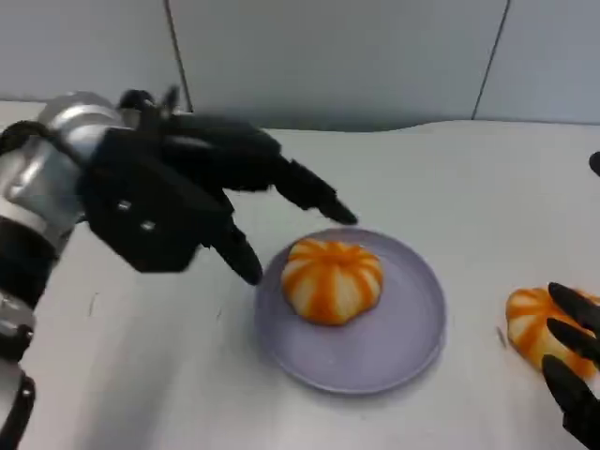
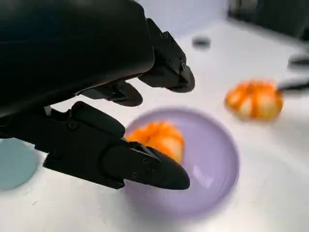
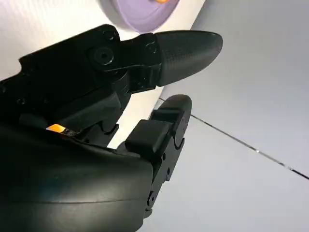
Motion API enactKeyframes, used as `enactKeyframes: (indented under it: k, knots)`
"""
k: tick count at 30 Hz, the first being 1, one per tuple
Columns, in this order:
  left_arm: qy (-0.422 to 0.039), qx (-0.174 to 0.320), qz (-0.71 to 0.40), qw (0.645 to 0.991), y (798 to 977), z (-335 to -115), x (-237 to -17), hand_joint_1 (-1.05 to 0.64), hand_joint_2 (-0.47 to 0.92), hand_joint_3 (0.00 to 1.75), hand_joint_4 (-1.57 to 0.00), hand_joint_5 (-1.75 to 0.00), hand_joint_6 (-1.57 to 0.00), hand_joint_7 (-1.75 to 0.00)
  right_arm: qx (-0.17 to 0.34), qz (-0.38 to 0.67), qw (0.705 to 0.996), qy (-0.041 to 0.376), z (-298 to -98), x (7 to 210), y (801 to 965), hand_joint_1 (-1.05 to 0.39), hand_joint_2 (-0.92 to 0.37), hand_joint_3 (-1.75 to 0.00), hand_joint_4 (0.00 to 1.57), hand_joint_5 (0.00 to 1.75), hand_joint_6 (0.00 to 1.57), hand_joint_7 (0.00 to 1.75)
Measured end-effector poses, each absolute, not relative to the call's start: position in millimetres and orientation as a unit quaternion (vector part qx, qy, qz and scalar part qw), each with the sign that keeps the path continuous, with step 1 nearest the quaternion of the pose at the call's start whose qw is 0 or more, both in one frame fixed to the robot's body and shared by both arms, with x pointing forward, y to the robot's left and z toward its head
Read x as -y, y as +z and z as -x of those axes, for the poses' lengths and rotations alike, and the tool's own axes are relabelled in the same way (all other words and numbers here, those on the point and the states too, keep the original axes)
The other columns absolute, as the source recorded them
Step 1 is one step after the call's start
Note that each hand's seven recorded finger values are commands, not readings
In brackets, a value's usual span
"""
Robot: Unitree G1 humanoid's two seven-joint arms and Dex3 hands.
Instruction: Grasp the bread from the table and place it into the plate.
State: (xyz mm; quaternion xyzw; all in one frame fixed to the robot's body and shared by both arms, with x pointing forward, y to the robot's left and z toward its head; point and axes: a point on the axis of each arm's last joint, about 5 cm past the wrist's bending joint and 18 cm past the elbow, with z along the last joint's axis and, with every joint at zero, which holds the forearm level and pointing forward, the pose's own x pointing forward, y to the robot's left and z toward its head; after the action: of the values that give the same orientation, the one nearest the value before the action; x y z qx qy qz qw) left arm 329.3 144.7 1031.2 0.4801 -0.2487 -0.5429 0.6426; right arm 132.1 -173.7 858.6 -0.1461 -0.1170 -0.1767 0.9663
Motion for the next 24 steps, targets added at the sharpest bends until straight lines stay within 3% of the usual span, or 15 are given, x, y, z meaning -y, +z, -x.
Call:
enactKeyframes:
  k: [1, 2, 3, 4, 8, 10, 12, 16, 24]
  knots:
    - [-0.531, 0.249, -0.457, 0.668, 1027.0, -329, -153, -0.62, 0.92, 0.18, -0.63, -0.23, -0.59, -0.13, 0.117, 0.146, 0.966, -0.177, -132, 174, 858.7, -0.34, -0.92, -0.28, 1.0, 0.0, 0.88, 0.0]
    - [-0.52, 0.247, -0.432, 0.694, 1021.3, -329, -161, -0.59, 0.92, 0.17, -0.61, -0.4, -0.62, -0.14, 0.117, 0.146, 0.966, -0.177, -132, 174, 858.6, -0.34, -0.92, -0.29, 1.01, 0.0, 0.88, 0.0]
    - [-0.508, 0.244, -0.405, 0.72, 1014.4, -328, -170, -0.58, 0.92, 0.17, -0.52, -0.67, -0.64, -0.14, 0.117, 0.146, 0.966, -0.176, -132, 174, 858.5, -0.34, -0.92, -0.29, 1.01, 0.0, 0.88, 0.0]
    - [-0.495, 0.237, -0.378, 0.746, 1006.0, -326, -178, -0.58, 0.92, 0.17, -0.47, -0.78, -0.64, -0.13, 0.116, 0.145, 0.967, -0.176, -133, 174, 858.2, -0.34, -0.92, -0.29, 1.01, 0.0, 0.88, 0.0]
    - [-0.459, 0.177, -0.302, 0.817, 972.6, -314, -202, -0.54, 0.92, 0.14, -0.41, -1.1, -0.66, -0.21, 0.109, 0.141, 0.968, -0.178, -132, 174, 855.8, -0.34, -0.92, -0.28, 1.01, 0.0, 0.88, 0.0]
    - [-0.443, 0.148, -0.263, 0.844, 959.1, -306, -209, -0.5, 0.92, 0.11, -0.41, -1.39, -0.52, -0.82, 0.108, 0.141, 0.968, -0.177, -132, 175, 855.7, -0.35, -0.92, -0.28, 1.0, 0.0, 0.88, 0.0]
    - [-0.418, 0.132, -0.213, 0.873, 947.5, -298, -214, -0.49, 0.92, 0.08, -0.42, -1.63, -0.43, -1.29, 0.108, 0.141, 0.968, -0.177, -132, 175, 855.6, -0.35, -0.92, -0.28, 1.0, 0.0, 0.88, 0.0]
    - [-0.352, 0.096, -0.121, 0.923, 924.7, -276, -218, -0.45, 0.92, 0.05, -0.54, -1.74, -0.39, -1.64, 0.102, 0.145, 0.969, -0.169, -129, 176, 854.3, -0.34, -0.92, -0.29, 0.99, 0.0, 0.88, 0.0]
    - [-0.25, -0.001, -0.026, 0.968, 891.4, -239, -224, -0.43, 0.9, 0.01, -0.68, -1.75, -0.52, -1.75, 0.098, 0.142, 0.973, -0.155, -127, 180, 853.4, -0.34, -0.92, -0.29, 1.0, 0.0, 0.88, 0.0]
